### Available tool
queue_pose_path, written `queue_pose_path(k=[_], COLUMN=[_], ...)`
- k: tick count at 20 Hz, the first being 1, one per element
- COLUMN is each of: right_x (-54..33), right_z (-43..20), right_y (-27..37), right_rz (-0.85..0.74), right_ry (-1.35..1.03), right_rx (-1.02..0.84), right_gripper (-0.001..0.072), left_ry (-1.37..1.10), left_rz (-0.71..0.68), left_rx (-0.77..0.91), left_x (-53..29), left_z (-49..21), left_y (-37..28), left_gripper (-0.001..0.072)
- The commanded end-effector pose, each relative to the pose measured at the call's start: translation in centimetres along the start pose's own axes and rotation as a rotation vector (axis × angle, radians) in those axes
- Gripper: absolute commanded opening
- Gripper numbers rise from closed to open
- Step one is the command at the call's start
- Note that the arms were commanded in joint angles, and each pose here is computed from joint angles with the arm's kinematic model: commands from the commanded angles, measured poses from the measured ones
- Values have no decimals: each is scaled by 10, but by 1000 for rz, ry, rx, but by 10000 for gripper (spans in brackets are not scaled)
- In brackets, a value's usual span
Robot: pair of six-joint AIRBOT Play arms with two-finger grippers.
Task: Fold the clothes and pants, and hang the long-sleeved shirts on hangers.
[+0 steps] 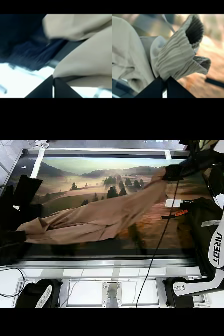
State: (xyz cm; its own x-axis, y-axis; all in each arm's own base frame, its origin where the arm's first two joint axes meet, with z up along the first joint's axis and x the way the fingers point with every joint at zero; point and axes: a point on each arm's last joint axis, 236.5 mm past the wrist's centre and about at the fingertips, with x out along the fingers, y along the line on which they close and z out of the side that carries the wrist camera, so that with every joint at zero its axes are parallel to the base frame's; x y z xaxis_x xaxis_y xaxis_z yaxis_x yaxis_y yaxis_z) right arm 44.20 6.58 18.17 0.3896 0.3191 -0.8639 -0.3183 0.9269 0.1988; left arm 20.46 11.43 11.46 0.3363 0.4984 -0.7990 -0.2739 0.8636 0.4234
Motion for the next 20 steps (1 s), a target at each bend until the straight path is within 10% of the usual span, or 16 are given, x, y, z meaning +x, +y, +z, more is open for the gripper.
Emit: queue_pose_path(k=[1, 15, 16, 17, 18, 19, 20], right_x=[13, 121, 133, 138, 138, 133, 123], right_z=[-15, 19, 15, 14, 13, 9, 4], right_y=[-23, -113, -109, -105, -102, -101, -102], right_rz=[-53, -138, -114, -92, -83, -88, -104], right_ry=[49, -86, -61, -51, -43, -23, 7], right_rx=[87, 454, 465, 474, 476, 460, 425], right_gripper=[38, 43, 164, 448, 561, 558, 558], left_ry=[241, 823, 819, 788, 743, 690, 624], left_rz=[48, -76, -74, -61, -53, -44, -32], left_rx=[153, 313, 309, 281, 256, 223, 181], left_x=[32, 147, 156, 166, 173, 176, 175], left_z=[-24, -65, -64, -59, -52, -42, -30], left_y=[11, -15, -19, -21, -23, -23, -20], left_gripper=[5, 7, 12, 103, 336, 503, 515])
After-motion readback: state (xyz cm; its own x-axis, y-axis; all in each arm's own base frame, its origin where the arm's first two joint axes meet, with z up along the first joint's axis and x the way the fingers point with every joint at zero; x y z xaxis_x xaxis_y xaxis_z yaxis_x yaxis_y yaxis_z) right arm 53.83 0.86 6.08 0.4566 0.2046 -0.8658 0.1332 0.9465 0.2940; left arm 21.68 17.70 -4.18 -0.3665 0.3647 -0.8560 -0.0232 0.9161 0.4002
